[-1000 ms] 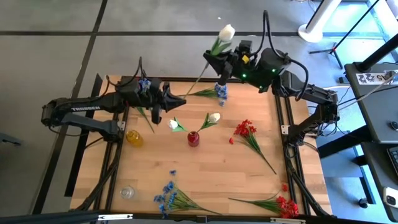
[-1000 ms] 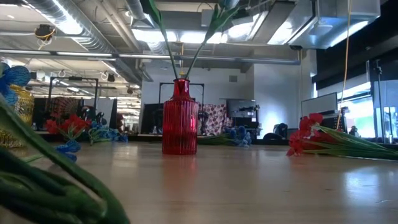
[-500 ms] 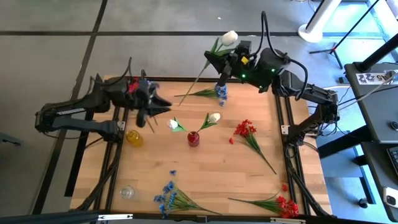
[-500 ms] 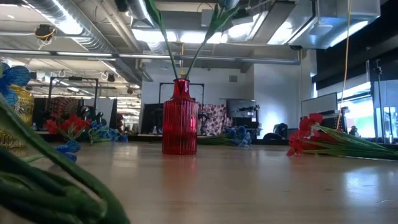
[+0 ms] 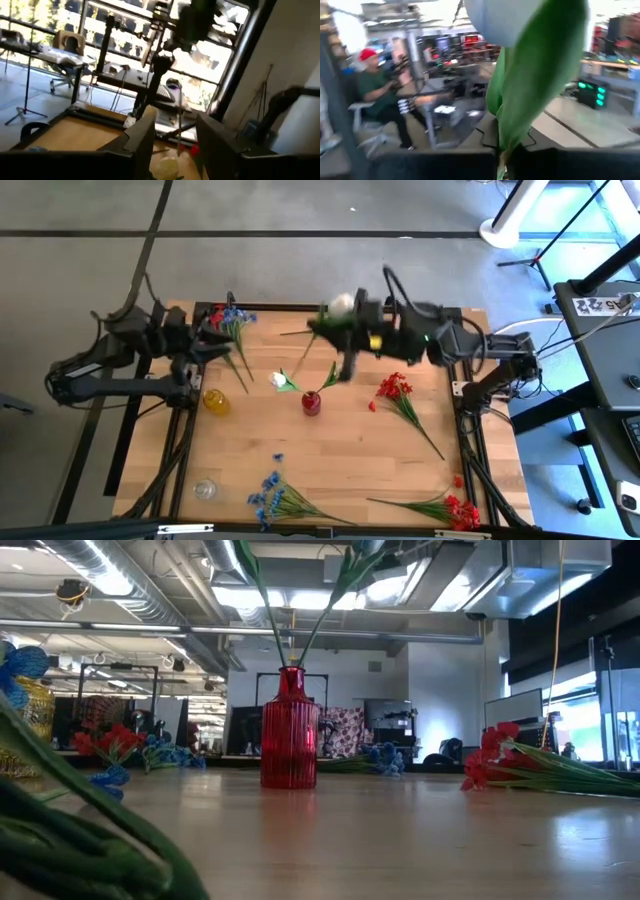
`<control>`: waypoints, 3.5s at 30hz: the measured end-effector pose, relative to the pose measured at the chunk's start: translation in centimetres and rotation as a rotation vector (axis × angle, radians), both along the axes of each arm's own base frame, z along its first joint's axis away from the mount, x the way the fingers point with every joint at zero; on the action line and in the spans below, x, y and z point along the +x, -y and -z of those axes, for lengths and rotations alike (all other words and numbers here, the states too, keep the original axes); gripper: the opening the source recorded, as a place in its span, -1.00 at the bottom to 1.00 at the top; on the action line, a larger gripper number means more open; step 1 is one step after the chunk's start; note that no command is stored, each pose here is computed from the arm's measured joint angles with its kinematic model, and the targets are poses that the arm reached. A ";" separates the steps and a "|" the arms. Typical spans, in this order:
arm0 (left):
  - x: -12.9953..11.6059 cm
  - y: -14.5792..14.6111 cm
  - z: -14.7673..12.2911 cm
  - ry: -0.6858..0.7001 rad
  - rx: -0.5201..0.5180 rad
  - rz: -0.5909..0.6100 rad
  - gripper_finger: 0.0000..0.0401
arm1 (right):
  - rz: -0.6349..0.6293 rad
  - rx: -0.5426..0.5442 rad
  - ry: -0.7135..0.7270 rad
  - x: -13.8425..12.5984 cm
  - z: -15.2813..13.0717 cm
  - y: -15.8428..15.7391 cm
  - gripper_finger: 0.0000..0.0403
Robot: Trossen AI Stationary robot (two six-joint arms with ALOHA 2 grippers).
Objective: Sort flowers into vase by color
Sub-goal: Put the white flower into the red vase
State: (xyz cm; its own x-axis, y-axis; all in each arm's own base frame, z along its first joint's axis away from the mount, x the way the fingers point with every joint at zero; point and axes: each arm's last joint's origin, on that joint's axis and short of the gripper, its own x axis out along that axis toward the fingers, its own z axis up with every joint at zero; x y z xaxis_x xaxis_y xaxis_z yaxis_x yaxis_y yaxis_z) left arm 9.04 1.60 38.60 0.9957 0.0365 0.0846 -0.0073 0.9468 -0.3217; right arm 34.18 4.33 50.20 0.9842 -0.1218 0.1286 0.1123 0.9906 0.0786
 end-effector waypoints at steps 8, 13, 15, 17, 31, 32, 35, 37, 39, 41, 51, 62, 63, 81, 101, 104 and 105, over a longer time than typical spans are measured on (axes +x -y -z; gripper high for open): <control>-1.2 0.8 -0.7 0.084 0.029 0.165 -0.30 | -0.034 -0.059 -0.093 -1.4 0.9 -6.4 -0.98; -0.5 1.2 -0.7 0.082 0.064 0.279 -0.30 | 0.201 -0.137 -0.197 -0.4 3.3 -9.3 -0.99; 0.2 1.3 -0.5 0.102 0.068 0.307 -0.30 | 0.297 -0.160 -0.229 0.4 4.3 -9.8 -0.99; 1.0 1.5 0.0 0.143 0.077 0.343 -0.30 | 0.364 -0.172 -0.254 1.2 5.3 -10.0 -0.99; 3.4 3.0 4.6 0.120 0.017 0.487 -0.30 | 0.434 -0.058 -0.307 5.9 9.9 -8.5 -0.99; 3.4 3.0 4.6 0.121 0.017 0.492 -0.30 | 0.450 -0.065 -0.316 5.7 9.9 -8.4 -0.99; 3.2 3.2 4.5 0.129 0.017 0.506 -0.30 | 0.477 -0.072 -0.383 4.6 10.0 -8.0 -0.99; 3.0 3.3 4.4 0.134 0.017 0.515 -0.30 | 0.482 -0.064 -0.428 3.8 10.0 -7.8 -0.99; 3.0 3.4 4.4 0.137 0.017 0.522 -0.30 | 0.468 -0.059 -0.429 3.6 9.9 -8.0 -0.99; 2.9 3.4 4.4 0.136 0.017 0.525 -0.30 | 0.417 -0.067 -0.405 3.8 9.5 -8.3 -0.99; 2.7 3.5 4.4 0.143 0.031 0.546 -0.30 | 0.226 -0.051 -0.240 3.2 11.0 -8.4 -0.99; 2.7 3.2 4.3 0.146 0.005 0.452 -0.30 | 0.332 -0.105 -0.264 2.9 12.6 -4.7 -0.99; 2.7 3.2 4.3 0.146 0.003 0.439 -0.30 | 0.346 -0.111 -0.279 2.9 12.7 -4.5 -0.99; 3.0 3.2 4.5 0.128 -0.019 0.434 -0.30 | 0.328 -0.147 -0.316 4.0 14.0 -4.4 -0.99; 4.4 2.0 5.3 0.056 -0.264 0.096 -0.30 | 0.124 0.069 -0.570 2.7 12.6 -4.7 0.09; 5.0 1.1 5.5 -0.045 -0.272 -0.033 -0.30 | 0.089 0.093 -0.610 2.0 10.9 -4.6 0.27; 5.2 0.7 5.6 -0.084 -0.272 -0.083 -0.30 | 0.082 0.092 -0.627 1.8 10.5 -4.5 0.32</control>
